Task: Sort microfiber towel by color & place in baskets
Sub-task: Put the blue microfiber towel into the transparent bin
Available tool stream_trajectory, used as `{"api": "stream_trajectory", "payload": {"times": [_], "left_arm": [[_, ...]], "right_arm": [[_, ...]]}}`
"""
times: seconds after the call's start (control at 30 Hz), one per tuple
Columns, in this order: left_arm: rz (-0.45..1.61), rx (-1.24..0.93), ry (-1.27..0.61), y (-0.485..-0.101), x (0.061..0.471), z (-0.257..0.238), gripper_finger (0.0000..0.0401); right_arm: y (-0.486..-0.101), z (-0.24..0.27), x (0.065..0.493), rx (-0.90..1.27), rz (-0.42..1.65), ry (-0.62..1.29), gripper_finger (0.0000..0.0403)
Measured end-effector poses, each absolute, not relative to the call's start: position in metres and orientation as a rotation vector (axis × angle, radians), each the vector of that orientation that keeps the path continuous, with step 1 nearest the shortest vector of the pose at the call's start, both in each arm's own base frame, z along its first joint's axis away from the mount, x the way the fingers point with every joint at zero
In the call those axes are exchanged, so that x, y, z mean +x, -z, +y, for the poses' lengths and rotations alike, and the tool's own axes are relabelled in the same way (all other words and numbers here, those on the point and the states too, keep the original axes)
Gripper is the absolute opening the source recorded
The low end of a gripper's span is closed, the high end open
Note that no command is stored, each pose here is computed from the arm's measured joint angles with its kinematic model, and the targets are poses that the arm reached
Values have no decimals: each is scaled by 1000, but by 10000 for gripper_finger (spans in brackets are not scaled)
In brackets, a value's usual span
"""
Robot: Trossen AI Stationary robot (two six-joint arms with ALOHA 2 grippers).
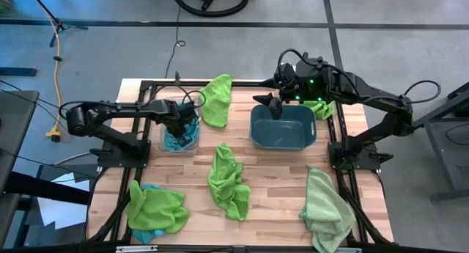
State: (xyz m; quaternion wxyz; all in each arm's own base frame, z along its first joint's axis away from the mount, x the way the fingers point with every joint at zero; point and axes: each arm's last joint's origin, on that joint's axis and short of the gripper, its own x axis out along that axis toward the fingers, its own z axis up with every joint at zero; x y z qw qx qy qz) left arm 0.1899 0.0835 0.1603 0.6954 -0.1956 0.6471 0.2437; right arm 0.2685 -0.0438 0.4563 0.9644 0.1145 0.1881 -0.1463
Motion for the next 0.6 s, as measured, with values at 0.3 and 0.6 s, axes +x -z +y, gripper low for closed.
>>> {"api": "stream_trajectory", "payload": {"times": [0.3,0.6], "left_arm": [[1383,-407,-498,-196,198,87,134],[1335,-392,-504,-241,192,84,197]], "right_arm": [[-456,-44,269,225,382,294,277],[-456,-44,269,205,385,290,277]]}}
